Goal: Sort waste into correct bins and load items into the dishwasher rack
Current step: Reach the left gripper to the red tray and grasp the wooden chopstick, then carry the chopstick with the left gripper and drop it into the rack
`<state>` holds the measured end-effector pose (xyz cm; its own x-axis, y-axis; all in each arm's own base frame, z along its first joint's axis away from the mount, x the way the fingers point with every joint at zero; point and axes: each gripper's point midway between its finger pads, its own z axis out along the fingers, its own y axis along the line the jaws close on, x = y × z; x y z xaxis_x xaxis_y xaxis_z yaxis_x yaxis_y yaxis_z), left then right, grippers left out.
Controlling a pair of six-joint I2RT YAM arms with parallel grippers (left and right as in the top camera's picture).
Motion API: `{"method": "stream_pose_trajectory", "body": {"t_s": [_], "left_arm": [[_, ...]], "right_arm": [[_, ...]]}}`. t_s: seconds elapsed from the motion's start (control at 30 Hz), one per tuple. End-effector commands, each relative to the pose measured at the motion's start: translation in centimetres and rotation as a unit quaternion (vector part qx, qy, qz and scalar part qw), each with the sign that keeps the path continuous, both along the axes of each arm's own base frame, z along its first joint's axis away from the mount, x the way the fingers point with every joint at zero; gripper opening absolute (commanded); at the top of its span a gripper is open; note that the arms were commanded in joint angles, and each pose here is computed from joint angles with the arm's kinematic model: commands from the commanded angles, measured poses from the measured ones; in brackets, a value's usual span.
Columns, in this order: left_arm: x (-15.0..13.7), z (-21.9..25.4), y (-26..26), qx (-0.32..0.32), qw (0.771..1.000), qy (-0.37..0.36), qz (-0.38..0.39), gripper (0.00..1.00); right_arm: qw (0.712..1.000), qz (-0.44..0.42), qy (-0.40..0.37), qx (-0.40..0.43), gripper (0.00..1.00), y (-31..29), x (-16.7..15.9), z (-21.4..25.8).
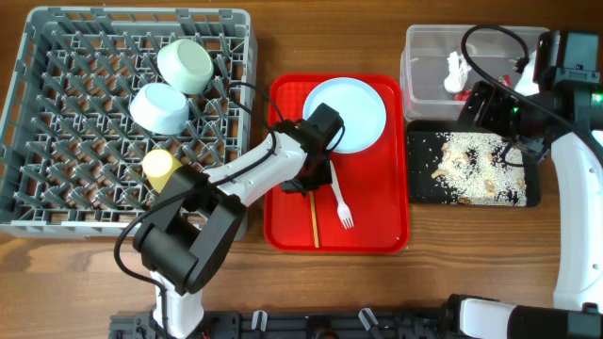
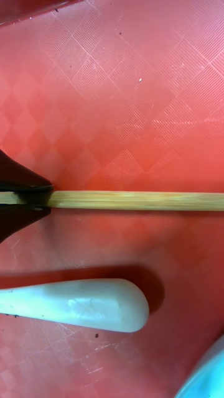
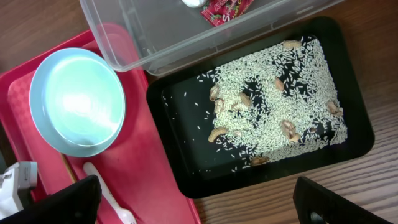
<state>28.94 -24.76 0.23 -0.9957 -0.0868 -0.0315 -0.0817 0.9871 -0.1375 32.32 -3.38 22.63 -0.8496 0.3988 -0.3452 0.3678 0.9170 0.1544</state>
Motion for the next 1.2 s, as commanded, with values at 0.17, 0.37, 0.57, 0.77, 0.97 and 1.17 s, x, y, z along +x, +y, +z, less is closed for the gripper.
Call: {"method": "stream_pose_trajectory", "body": {"t_s": [0.17,0.37,0.57,0.77,0.97,1.17], "left_arm": [[1.9,2.5,2.0,-0.015,0.999,-0.023,0.030,0.04],[6.9,11.9,4.6,-0.056,0.986,-0.157,-0.007,0.04],[9.5,17.9,10.6,-0.025,0.967,-0.254,-0.022,0.04],[10.4,16.8,14.3,0.011,0.968,-0.246,-0.043,0.04],[11.2,13.8,15.5,0.024,0.977,-0.211,-0.038,0.04],[11.6,10.9,15.6,0.034,0.982,-0.181,-0.051,0.04]], "right_arm": [[1.000,-0.004,0.006,-0.007,1.00,-0.3,-0.3,-0.1],[1.000,-0.004,0.005,-0.007,1.00,-0.3,-0.2,0.0],[1.000,-0.005,0.004,-0.007,1.00,-0.3,-0.2,0.0],[1.000,-0.004,0.004,-0.007,1.00,-0.3,-0.2,0.0],[1.000,-0.005,0.004,-0.007,1.00,-0.3,-0.2,0.0],[1.000,-0.005,0.005,-0.007,1.00,-0.3,-0.2,0.0]]}}
